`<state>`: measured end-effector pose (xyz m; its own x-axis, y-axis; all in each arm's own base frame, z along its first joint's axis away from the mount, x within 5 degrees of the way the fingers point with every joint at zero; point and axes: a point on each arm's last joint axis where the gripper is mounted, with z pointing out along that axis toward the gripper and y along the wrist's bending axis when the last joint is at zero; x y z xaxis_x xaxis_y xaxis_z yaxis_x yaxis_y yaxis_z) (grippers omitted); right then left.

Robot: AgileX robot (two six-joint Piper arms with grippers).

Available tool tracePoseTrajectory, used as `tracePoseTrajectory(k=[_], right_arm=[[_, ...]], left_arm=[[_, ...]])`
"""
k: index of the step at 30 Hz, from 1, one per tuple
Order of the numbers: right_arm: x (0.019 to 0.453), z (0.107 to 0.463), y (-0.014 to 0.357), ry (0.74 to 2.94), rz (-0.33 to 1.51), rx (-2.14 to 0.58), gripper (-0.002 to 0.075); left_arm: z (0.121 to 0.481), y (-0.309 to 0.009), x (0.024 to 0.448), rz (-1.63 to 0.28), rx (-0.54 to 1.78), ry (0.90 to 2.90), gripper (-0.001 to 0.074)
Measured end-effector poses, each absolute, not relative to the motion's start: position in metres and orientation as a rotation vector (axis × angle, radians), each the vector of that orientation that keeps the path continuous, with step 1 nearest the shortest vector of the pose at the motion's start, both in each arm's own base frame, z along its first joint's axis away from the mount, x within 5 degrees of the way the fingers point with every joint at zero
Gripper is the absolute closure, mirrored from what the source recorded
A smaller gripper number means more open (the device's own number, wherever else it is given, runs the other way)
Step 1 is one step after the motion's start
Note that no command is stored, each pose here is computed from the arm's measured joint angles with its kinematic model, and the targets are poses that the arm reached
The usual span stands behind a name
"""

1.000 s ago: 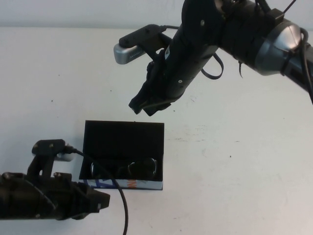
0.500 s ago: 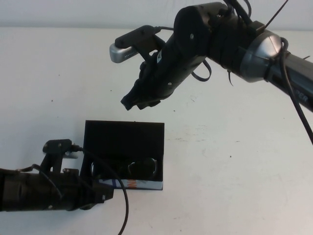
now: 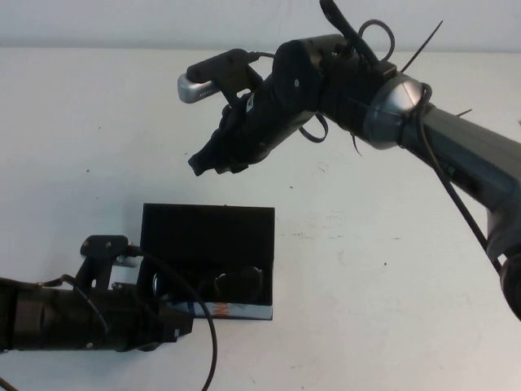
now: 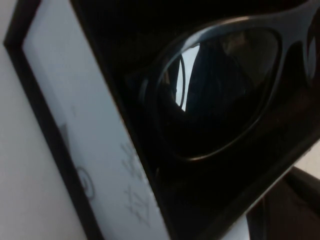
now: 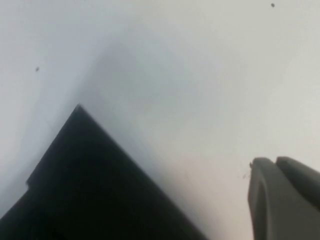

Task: Return glasses to glasses case
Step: Close the glasses case

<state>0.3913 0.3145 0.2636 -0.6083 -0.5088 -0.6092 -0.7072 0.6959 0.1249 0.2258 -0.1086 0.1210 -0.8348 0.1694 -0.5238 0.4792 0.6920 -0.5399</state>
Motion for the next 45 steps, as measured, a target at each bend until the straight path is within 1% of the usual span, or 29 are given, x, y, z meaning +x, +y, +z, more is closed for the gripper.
tracePoseTrajectory(k=[10,15,22,28,38,45], right_arm=[[0.419,0.223,0.33,2.431,0.519,-0.933,0.0738],[0.423,0.21,0.335,2.469,0.537,-0.955,0.0737],[0.417,0.203,0.335,2.552,0.558,-1.002,0.0737],[0.412,0.207,0.336,2.585,0.622,-1.015,0.0737],[0.408,0.233,0.336,2.552,0.655,-1.042,0.0737],[0.404,0.242,0.334,2.563,0.673,-1.015,0.0737]], left_arm=[[0.121,-0.109,0.226,-0.961,0.502,2.465,0.0736],[0.121,-0.109,0.226,-0.961,0.502,2.465,0.0736],[0.121,-0.109,0.226,-0.961,0.502,2.465,0.0736],[0.121,-0.109,0.226,-0.96,0.506,2.464,0.0736],[0.121,-0.109,0.226,-0.959,0.509,2.463,0.0736],[0.121,-0.109,0.226,-0.957,0.509,2.464,0.0736]])
